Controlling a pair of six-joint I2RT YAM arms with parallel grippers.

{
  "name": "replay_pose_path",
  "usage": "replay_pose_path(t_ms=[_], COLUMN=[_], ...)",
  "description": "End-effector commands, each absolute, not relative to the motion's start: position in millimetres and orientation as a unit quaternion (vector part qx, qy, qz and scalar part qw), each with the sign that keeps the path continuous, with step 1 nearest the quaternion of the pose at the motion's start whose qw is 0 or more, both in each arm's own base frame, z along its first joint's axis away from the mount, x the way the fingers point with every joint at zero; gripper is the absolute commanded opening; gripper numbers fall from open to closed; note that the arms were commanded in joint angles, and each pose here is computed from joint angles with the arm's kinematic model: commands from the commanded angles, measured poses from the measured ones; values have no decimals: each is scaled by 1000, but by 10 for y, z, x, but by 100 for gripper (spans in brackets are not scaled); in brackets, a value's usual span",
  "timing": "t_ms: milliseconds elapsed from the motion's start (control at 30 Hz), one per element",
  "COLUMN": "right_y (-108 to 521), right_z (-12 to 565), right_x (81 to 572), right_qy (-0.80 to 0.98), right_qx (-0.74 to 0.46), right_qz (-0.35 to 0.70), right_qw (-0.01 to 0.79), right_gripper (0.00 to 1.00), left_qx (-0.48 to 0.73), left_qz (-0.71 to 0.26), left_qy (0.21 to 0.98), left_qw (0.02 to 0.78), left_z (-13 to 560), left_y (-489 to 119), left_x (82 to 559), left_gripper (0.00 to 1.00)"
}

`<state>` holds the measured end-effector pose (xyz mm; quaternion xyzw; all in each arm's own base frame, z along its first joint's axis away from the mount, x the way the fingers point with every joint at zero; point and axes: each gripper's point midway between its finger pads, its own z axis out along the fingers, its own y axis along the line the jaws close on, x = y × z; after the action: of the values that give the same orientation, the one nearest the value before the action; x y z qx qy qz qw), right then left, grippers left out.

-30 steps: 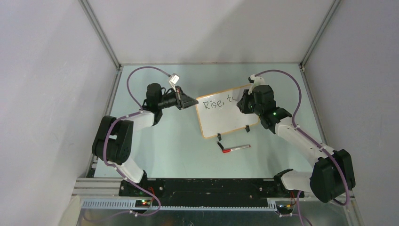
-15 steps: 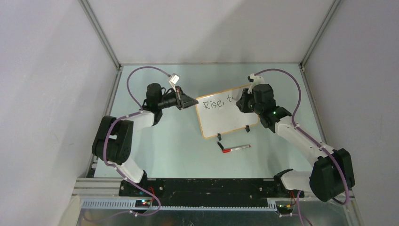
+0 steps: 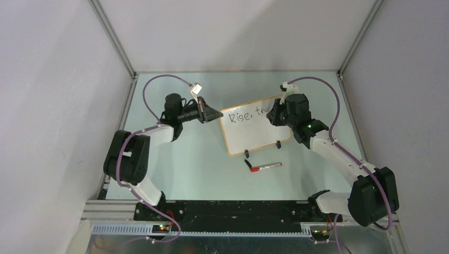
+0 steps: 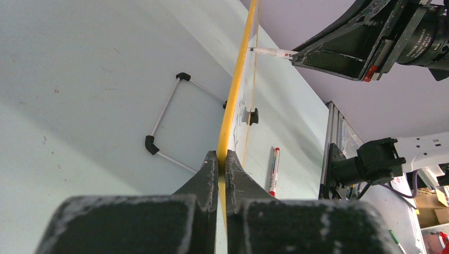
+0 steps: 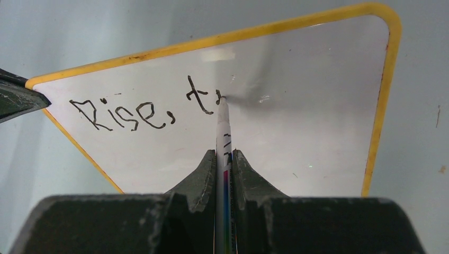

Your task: Write a sentence on the whiteboard

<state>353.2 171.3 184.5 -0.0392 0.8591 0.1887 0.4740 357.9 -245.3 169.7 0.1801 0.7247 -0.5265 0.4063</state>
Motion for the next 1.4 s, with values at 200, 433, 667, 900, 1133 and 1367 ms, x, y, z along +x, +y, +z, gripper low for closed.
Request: replay_pose_path(t_ms=[200, 433, 667, 900, 1133, 1367], right_y=[1730, 1699, 1665, 1601, 1633, 1654], right_z=[2074, 2093, 2096, 2099, 2186, 2395], right_x=[3689, 3717, 3718, 3740, 3699, 3596], right_qy=[842, 842, 843, 843, 837, 822], right_qx=[-33, -25, -20, -9, -19, -32], right_qz=[196, 193, 191, 180, 193, 212], right_qw=[502, 503, 503, 507, 512, 527], right_gripper=[0, 0, 0, 0, 0, 0], left_qx=[204, 205, 204, 205, 204, 205], left_qz=[-521, -520, -520, -520, -519, -519], left_qy=[705, 705, 705, 706, 706, 706], left_qw=[436, 437, 436, 436, 436, 437], left_z=[1902, 1906, 1898, 1892, 1897, 1898], left_y=[-2426, -2425, -2424, -2426, -2425, -2424], left_x=[3597, 3595, 3597, 3597, 3600, 3601], left_gripper=[3, 3, 3, 2, 2, 3])
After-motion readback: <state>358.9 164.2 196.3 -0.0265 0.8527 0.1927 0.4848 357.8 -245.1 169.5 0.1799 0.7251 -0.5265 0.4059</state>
